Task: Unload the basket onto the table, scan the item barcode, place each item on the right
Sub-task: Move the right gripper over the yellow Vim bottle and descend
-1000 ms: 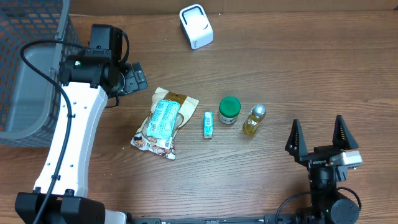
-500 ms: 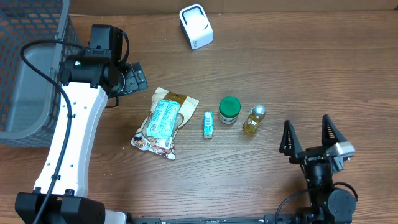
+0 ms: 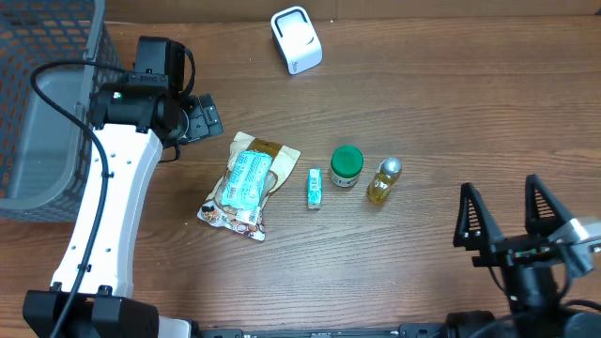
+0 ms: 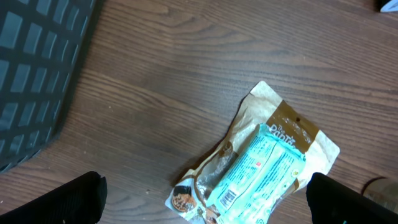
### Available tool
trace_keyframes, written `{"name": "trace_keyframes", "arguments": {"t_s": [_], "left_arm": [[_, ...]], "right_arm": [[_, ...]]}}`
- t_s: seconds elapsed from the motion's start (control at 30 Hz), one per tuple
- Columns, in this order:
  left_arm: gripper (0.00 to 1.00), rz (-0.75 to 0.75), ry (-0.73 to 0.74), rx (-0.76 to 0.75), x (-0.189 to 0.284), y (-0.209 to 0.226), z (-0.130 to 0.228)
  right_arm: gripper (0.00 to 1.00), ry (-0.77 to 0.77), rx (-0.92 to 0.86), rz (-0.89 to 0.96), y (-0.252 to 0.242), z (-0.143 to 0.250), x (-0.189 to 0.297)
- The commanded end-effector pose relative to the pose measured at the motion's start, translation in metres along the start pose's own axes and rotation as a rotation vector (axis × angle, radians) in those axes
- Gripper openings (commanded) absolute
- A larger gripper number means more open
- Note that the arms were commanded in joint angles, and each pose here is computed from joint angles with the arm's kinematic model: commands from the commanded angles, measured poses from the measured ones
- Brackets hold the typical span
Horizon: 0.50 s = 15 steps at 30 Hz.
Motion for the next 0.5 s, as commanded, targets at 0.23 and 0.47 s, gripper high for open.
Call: {"name": "trace_keyframes", "arguments": {"t_s": [0.23,0.47], "left_arm": [[1.0,0.008,-0.019,-0.014,0.005,0.0,-0.004],[1.0,0.008,-0.019,-0.014,0.005,0.0,-0.004]], "right_arm": [[1.0,0.468,-0.112,0.084,0.039,-0.067,-0.019],[1.0,0.678,-0.173,0.104,0.032,-0.05,-0.071]]}}
Point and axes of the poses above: each gripper's point midway between its finger pads, its own x axis back along the fingers, its own y axis along the line the jaws close on, z = x × y, the point moved 8 cm from there along x, back along the fingers, and after that the axes turned 6 degrees about -x, right-handed, at the moved point
